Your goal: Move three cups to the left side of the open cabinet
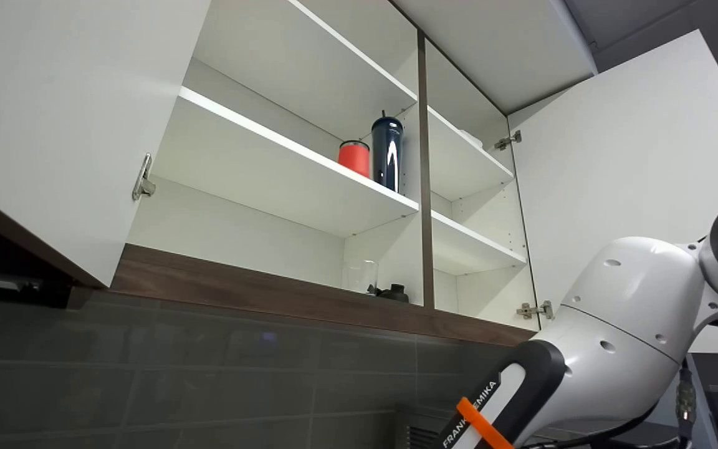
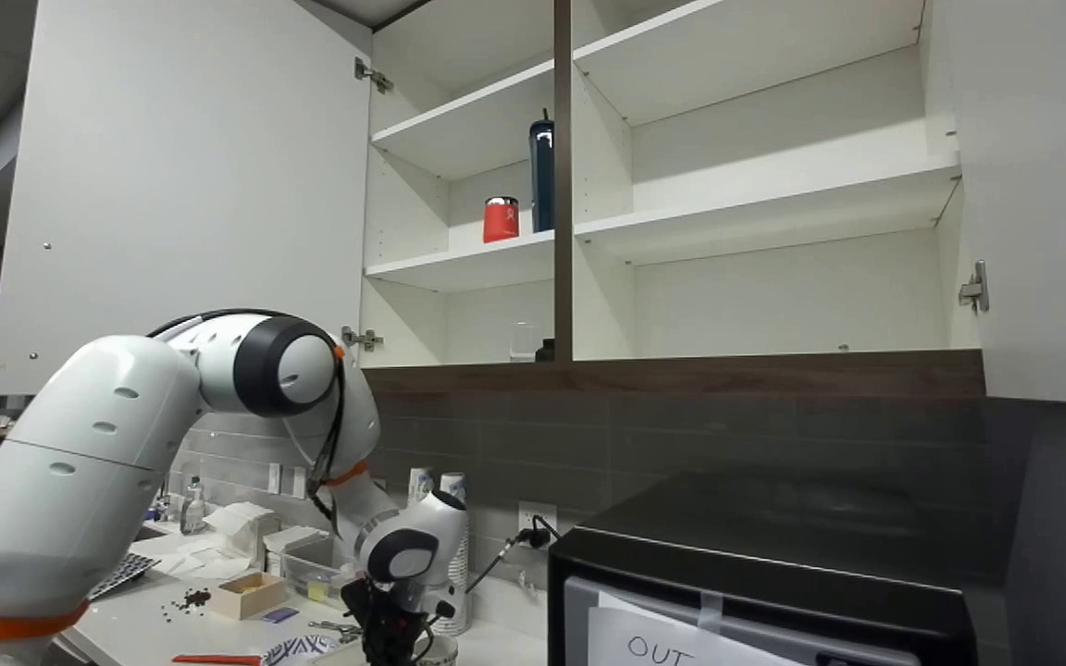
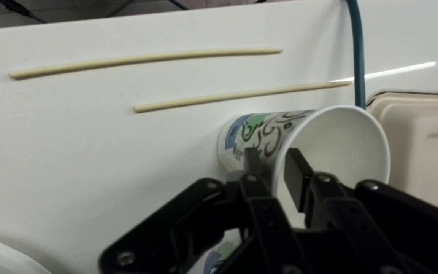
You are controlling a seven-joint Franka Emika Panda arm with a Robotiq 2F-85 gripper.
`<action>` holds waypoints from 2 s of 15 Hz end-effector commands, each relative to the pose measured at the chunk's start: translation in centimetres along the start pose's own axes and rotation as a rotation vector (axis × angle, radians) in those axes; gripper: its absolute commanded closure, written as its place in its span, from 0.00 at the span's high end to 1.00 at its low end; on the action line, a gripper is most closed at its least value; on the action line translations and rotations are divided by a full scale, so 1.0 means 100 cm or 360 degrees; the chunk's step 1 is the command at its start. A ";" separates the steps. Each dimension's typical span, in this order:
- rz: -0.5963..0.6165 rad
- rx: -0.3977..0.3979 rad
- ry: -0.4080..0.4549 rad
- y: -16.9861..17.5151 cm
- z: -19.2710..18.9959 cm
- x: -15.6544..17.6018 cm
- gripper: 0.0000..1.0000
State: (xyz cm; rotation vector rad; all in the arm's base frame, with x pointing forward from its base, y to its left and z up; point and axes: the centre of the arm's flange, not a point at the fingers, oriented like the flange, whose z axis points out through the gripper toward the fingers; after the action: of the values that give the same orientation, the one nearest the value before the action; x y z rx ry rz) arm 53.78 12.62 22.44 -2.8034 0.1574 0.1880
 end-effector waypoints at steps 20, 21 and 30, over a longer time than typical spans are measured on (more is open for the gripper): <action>0.0190 0.0106 0.0469 -0.034 -0.161 0.006 0.01; 0.0218 0.0092 0.0460 -0.032 -0.159 0.013 0.01; 0.0435 -0.0039 0.0381 -0.020 -0.136 0.044 0.01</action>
State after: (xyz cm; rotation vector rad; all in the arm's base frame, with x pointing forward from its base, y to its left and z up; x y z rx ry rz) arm 58.35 9.04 36.20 -2.7926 0.5517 -0.1358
